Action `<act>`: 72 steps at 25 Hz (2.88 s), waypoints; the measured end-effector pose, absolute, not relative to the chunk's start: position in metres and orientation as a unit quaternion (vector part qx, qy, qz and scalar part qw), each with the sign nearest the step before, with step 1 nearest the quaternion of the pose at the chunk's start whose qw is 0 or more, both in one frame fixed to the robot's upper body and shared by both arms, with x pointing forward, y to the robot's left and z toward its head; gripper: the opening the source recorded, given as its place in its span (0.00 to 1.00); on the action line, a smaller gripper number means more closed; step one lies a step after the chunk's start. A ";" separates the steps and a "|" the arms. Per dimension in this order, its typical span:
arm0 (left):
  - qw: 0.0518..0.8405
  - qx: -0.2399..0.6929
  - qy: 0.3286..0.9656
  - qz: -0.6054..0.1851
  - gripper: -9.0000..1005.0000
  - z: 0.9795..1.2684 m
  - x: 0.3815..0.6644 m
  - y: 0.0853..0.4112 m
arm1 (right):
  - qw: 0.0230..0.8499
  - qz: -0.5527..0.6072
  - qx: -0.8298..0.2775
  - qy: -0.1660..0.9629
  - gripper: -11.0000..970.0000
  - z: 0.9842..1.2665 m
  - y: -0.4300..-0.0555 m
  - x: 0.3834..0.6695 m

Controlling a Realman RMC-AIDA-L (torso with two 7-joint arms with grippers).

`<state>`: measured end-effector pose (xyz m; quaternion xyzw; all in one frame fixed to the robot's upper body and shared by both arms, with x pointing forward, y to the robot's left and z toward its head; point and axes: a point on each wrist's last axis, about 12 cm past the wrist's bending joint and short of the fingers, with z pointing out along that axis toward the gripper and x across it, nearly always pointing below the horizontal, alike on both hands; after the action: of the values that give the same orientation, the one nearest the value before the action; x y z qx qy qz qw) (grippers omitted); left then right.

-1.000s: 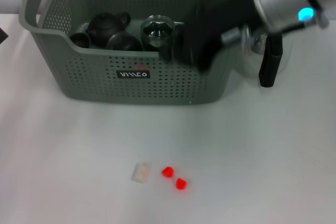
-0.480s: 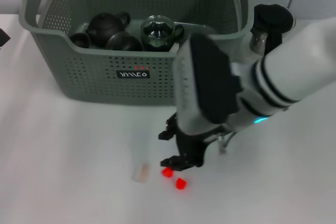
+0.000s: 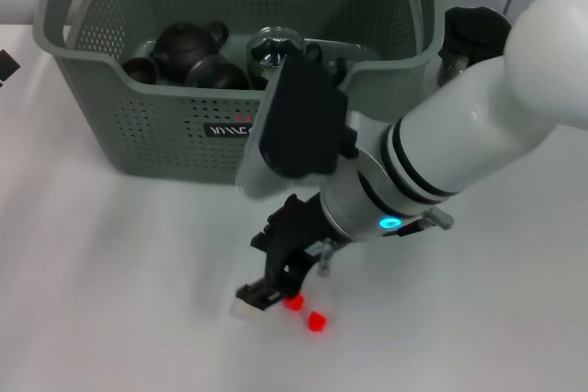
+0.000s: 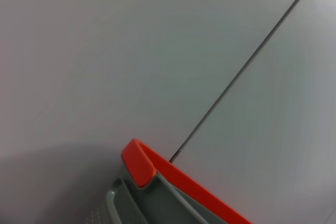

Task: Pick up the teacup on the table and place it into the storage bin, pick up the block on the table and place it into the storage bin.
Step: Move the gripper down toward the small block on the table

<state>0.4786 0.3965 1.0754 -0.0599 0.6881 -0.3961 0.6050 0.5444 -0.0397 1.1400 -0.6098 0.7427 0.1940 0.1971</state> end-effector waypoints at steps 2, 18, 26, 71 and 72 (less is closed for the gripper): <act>0.605 -0.060 0.688 -0.396 0.92 1.075 0.479 0.396 | 0.192 0.200 -0.591 0.757 0.71 1.139 -0.038 0.546; 0.604 -0.062 0.689 -0.397 0.92 1.074 0.478 0.396 | 0.189 0.187 -0.594 0.759 0.71 1.110 -0.033 0.540; 0.603 -0.063 0.689 -0.396 0.92 1.074 0.477 0.396 | 0.191 0.197 -0.589 0.760 0.71 1.105 -0.032 0.539; 0.603 -0.065 0.690 -0.396 0.92 1.073 0.476 0.396 | 0.195 0.205 -0.575 0.768 0.67 1.087 -0.030 0.541; 0.603 -0.065 0.690 -0.396 0.92 1.073 0.476 0.396 | 0.194 0.205 -0.576 0.767 0.67 1.087 -0.030 0.540</act>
<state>0.4760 0.3960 1.0726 -0.0647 0.6899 -0.3956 0.6027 0.5403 -0.0303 1.0869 -0.5756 0.7673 0.2051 0.1944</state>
